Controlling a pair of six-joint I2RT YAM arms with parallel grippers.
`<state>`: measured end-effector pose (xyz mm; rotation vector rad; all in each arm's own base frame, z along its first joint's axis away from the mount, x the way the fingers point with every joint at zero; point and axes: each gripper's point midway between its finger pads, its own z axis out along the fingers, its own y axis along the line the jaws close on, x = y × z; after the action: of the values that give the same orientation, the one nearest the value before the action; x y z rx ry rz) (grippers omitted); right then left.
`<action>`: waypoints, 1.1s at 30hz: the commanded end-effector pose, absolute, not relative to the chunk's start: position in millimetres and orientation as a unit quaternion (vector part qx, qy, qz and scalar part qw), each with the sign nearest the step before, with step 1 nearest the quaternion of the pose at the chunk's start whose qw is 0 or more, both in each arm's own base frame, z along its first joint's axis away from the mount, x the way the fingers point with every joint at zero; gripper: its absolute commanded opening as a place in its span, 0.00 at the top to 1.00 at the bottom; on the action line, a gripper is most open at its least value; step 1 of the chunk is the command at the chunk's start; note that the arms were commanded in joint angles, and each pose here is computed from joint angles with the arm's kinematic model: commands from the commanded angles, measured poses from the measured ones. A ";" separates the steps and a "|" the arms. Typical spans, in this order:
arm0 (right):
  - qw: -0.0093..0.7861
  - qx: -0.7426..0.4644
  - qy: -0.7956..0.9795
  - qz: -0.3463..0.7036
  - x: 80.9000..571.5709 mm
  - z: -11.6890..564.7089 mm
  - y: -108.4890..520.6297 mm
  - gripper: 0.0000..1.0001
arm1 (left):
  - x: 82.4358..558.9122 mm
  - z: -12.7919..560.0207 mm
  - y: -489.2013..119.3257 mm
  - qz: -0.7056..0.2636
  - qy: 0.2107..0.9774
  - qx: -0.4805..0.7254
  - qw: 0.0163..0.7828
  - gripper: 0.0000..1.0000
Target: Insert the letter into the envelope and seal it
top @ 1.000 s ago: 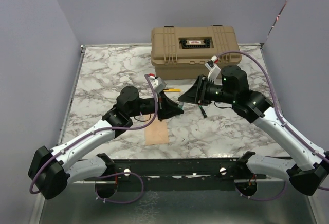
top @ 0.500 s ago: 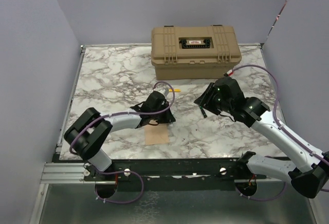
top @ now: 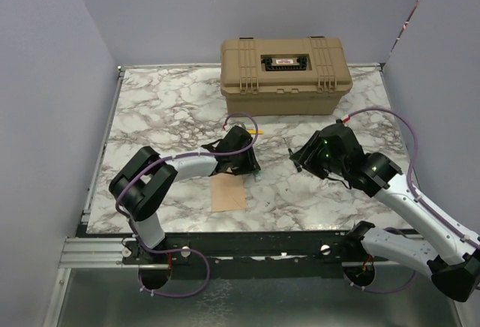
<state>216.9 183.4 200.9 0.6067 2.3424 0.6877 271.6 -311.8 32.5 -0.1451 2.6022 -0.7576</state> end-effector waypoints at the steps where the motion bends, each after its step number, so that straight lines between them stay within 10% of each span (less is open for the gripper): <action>1: 0.295 0.230 0.894 0.248 205.1 196.6 176.5 0.44 | 269.5 26.9 -297.9 -0.233 0.948 -0.066 0.207 0.55; 7: 0.301 0.201 0.909 0.207 197.8 200.1 160.3 0.38 | 286.4 89.1 -298.2 -0.257 0.923 -0.047 0.281 0.33; 11: 0.316 0.197 0.915 0.153 194.8 206.0 137.4 0.35 | 293.8 138.6 -279.1 -0.246 0.904 -0.046 0.346 0.02; 23: 0.392 0.207 0.893 0.080 175.7 296.0 72.7 0.02 | 237.0 327.1 -99.4 -0.082 0.819 -0.072 0.563 0.01; 33: 0.446 0.191 0.869 0.091 180.9 342.2 64.0 0.00 | 187.4 383.6 -30.6 -0.084 0.764 -0.112 0.629 0.01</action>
<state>180.9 75.7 338.2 0.5163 2.1634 0.3095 195.1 -53.5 406.7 -0.2918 1.6803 -0.3605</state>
